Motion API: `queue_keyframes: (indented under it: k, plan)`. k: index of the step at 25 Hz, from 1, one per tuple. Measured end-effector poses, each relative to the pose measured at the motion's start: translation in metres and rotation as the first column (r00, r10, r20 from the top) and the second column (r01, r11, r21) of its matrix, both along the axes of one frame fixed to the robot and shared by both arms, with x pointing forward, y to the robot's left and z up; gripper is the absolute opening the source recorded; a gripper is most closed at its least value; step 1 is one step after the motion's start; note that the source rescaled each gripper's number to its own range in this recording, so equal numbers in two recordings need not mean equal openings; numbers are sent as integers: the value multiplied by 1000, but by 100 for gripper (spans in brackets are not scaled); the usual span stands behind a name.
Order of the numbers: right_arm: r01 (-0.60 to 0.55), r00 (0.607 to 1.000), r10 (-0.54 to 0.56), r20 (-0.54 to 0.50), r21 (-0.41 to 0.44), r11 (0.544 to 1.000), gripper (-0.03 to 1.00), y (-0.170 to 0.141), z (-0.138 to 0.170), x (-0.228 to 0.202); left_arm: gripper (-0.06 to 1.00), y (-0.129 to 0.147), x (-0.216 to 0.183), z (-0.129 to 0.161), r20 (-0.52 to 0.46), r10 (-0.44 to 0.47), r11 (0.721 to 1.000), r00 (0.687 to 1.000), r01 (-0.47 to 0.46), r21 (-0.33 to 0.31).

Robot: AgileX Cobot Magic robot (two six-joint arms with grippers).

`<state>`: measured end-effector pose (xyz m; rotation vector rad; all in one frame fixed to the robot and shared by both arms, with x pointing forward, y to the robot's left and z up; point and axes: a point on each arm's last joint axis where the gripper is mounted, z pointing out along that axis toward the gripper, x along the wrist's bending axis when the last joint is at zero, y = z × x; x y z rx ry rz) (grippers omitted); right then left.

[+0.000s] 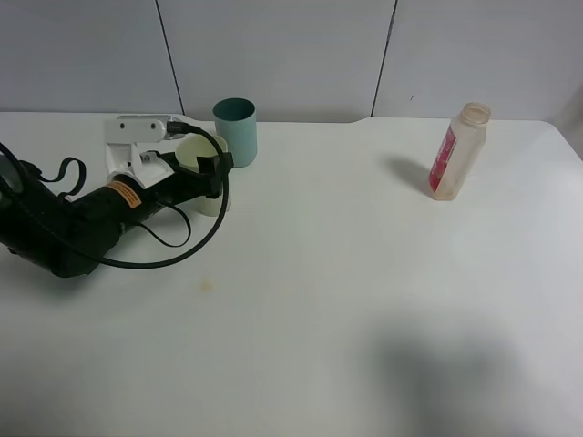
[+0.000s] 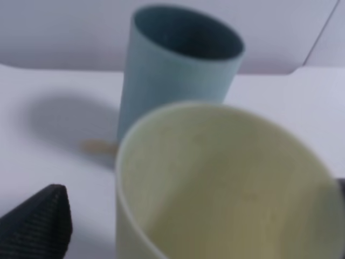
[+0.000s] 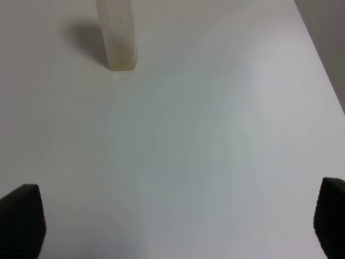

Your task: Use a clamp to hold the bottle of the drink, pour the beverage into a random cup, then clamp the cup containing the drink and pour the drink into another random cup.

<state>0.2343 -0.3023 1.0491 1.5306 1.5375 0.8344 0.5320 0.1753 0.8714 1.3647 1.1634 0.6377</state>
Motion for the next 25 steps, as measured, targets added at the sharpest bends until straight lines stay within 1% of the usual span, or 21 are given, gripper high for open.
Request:
queue_keyframes:
  k: [7, 12, 14, 15, 16, 20, 21, 22, 23, 25]
  plan:
    - [0, 1000, 0, 0, 0, 1000, 100, 0, 0, 0, 85, 7, -14, 24, 39, 18, 1000, 999, -17, -21]
    - [0, 1000, 0, 0, 0, 1000, 100, 0, 0, 0, 85, 11, -21, 34, 57, 28, 999, 998, -26, -31]
    - [0, 1000, 0, 0, 0, 1000, 100, 0, 0, 0, 86, 14, -28, 45, 82, 29, 999, 996, -25, -42]
    - [0, 1000, 0, 0, 0, 1000, 100, 0, 0, 0, 86, 19, -38, 70, 149, 38, 997, 988, -27, -75]
    - [0, 1000, 0, 0, 0, 1000, 100, 0, 0, 0, 86, 19, -38, 70, 149, 38, 997, 988, -27, -75]
    - [0, 1000, 0, 0, 0, 1000, 100, 0, 0, 0, 86, 27, -56, 103, 252, 47, 992, 967, -16, -122]
    - [0, 1000, 0, 0, 0, 1000, 100, 0, 0, 0, 86, 28, -59, 113, 282, 51, 991, 958, -12, -136]
    - [0, 1000, 0, 0, 0, 1000, 100, 0, 0, 0, 86, 31, -65, 129, 335, 59, 987, 941, -5, -161]
    - [0, 1000, 0, 0, 0, 1000, 100, 0, 0, 0, 86, 33, -70, 139, 354, 62, 985, 933, -1, -171]
    - [0, 1000, 0, 0, 0, 1000, 100, 0, 0, 0, 86, 35, -76, 148, 348, 63, 985, 935, -3, -171]
